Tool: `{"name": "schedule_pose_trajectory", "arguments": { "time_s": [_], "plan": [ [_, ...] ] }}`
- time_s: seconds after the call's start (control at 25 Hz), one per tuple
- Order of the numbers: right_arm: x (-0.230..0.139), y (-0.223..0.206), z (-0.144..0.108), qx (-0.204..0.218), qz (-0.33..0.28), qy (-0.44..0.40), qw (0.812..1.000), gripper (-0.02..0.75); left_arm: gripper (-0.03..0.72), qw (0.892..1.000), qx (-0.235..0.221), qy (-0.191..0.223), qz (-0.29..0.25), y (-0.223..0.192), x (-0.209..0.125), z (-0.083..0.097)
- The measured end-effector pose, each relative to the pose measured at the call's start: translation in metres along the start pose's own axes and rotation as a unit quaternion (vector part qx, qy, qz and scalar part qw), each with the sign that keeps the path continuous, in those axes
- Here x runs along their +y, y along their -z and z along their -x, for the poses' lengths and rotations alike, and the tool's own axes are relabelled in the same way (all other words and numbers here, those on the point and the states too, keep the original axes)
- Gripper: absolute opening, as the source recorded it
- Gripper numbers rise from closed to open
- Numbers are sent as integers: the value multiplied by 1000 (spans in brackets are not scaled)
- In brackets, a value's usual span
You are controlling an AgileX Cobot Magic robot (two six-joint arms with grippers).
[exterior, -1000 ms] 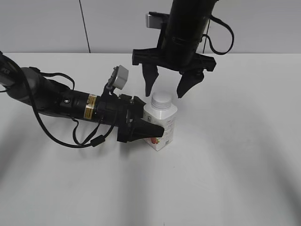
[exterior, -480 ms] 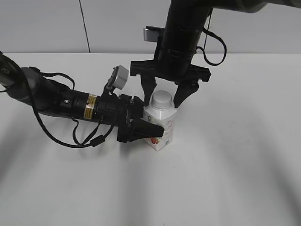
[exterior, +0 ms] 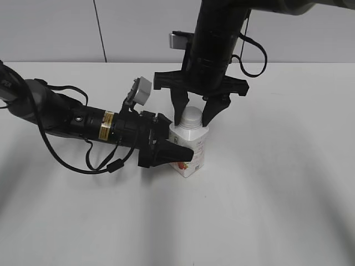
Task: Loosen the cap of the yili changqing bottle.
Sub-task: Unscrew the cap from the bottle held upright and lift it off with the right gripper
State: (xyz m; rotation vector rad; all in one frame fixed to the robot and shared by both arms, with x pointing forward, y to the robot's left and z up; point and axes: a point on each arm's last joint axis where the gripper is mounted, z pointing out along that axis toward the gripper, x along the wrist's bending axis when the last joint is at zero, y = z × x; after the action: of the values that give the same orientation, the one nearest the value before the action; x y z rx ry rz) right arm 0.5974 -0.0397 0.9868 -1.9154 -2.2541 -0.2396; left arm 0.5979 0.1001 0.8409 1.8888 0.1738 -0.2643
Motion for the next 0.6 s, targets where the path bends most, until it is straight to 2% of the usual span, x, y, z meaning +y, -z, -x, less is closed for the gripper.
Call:
{"name": "schedule_pose_trajectory", "arguments": {
  "time_s": [0.08, 0.36, 0.52, 0.6],
  "plan": [
    [0, 0, 0, 0, 0, 0, 1000, 403, 485, 1000, 0, 0, 0, 0, 0, 0],
    [0, 0, 0, -2, 1, 43, 999, 399, 485, 1000, 0, 0, 0, 0, 0, 0],
    [0, 0, 1, -4, 1, 147, 989, 399, 485, 1000, 0, 0, 0, 0, 0, 0],
    [0, 0, 1, -4, 1, 226, 974, 398, 484, 1000, -1, -1, -1, 0, 0, 0]
  ]
}}
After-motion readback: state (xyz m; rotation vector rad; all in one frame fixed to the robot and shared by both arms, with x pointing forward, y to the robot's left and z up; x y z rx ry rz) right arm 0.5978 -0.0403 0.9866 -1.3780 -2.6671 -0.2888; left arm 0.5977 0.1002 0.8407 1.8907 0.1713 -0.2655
